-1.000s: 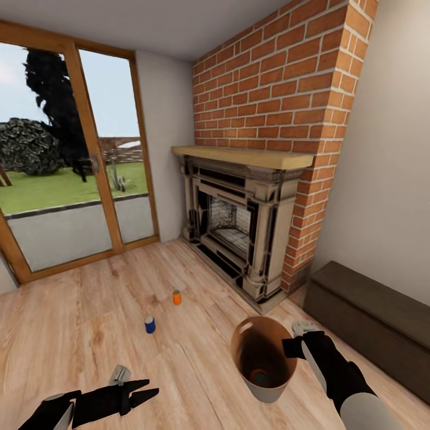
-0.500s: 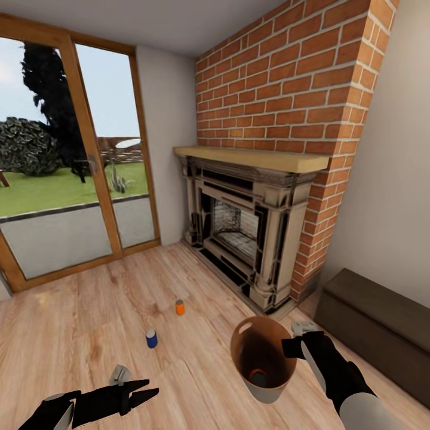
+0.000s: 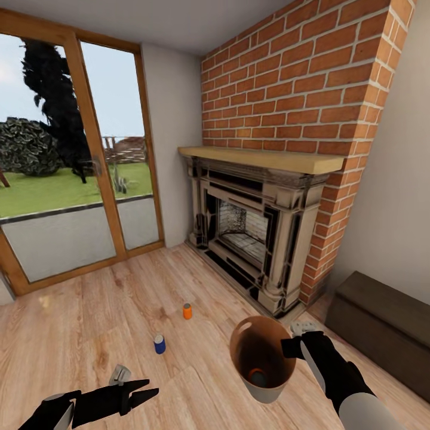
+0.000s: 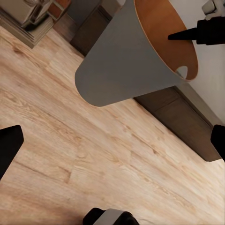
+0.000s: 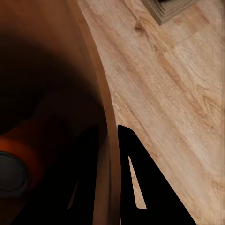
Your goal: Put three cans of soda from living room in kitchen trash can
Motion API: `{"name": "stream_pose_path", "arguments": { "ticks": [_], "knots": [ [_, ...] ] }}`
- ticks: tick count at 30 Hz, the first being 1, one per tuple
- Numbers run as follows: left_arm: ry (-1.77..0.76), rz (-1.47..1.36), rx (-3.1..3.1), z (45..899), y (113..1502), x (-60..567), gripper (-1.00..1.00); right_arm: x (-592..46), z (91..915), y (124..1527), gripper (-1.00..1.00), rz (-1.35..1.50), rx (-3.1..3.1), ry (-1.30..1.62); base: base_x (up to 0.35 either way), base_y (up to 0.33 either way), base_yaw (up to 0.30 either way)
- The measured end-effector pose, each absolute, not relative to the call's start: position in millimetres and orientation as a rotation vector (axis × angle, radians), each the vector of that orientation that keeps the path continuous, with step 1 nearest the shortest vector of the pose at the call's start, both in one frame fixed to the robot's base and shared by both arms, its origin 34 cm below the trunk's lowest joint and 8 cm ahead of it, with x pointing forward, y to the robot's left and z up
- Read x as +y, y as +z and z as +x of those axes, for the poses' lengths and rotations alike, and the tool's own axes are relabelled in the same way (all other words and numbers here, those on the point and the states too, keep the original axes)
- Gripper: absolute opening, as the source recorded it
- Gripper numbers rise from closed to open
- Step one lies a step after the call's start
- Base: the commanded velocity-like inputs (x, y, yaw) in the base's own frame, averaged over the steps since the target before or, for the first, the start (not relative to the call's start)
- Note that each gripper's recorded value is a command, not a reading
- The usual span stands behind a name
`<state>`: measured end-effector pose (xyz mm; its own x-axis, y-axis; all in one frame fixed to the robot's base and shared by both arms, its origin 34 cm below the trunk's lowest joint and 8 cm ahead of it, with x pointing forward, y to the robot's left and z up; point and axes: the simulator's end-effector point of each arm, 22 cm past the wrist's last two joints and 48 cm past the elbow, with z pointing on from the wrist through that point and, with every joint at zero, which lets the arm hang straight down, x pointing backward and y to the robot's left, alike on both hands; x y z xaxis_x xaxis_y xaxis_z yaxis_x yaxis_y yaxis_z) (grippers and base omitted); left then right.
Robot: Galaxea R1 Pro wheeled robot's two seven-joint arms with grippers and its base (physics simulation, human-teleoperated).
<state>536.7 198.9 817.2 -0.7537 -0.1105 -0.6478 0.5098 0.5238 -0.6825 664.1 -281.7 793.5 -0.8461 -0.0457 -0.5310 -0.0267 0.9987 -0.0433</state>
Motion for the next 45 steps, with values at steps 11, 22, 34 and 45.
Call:
{"name": "stream_pose_path", "arguments": {
  "ticks": [11, 22, 34, 45],
  "knots": [
    [-1.229, 0.325, 2.118, 537.0, 816.7, 200.1, 1.0, -280.6, 664.4, 793.9, -1.0, -0.046, 2.579, -0.039, 0.001, 0.003, 0.0],
    [-0.568, 0.065, 2.263, 605.0, 760.2, 254.9, 1.0, -282.0, 664.5, 794.3, -1.0, -0.046, 2.579, -0.041, 0.0, 0.0, 0.0],
    [-0.253, -0.112, 2.201, 637.8, 763.3, 257.9, 1.0, -282.2, 664.4, 794.1, -1.0, -0.045, 2.579, -0.042, 0.026, 0.0, 0.0],
    [-0.238, -0.12, 2.193, 639.2, 764.3, 258.7, 1.0, -282.2, 664.3, 794.1, -1.0, -0.047, 2.579, -0.043, 0.293, 0.0, 0.0]
  ]
}}
